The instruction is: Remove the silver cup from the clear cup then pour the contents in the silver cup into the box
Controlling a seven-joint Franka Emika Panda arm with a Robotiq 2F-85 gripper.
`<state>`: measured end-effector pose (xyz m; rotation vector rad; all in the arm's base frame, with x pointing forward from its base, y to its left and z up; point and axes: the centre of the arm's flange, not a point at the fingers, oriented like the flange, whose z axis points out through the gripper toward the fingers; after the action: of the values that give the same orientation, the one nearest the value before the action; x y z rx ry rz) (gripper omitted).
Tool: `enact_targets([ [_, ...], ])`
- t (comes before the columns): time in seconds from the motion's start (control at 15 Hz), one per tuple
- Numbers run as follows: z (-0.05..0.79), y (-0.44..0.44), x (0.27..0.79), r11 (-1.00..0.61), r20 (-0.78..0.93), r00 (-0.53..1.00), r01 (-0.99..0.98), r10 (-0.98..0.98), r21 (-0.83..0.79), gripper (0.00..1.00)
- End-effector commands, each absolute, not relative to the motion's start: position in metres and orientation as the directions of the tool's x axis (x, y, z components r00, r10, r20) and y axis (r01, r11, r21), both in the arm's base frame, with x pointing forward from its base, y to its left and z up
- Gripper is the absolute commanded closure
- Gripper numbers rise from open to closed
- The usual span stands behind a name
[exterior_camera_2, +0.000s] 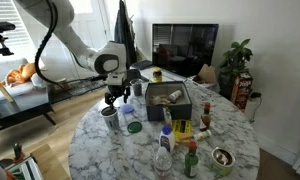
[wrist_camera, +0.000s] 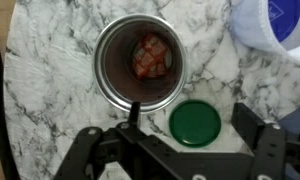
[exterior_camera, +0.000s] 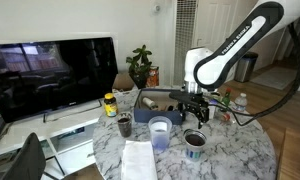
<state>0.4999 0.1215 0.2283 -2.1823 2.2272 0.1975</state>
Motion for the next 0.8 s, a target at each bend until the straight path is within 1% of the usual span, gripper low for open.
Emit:
enact_targets([
  [0.0,0.236,0.094,0.463,-0.137,-0.136,0.126,-0.988,-0.983,0.071,0.00],
  [0.33,0.227,0.098,0.435,-0.405,-0.146,0.395,-0.913,-0.907,0.048,0.01],
  [0.73,0.216,0.110,0.419,-0.686,-0.160,0.676,-0.727,-0.720,0.015,0.00],
])
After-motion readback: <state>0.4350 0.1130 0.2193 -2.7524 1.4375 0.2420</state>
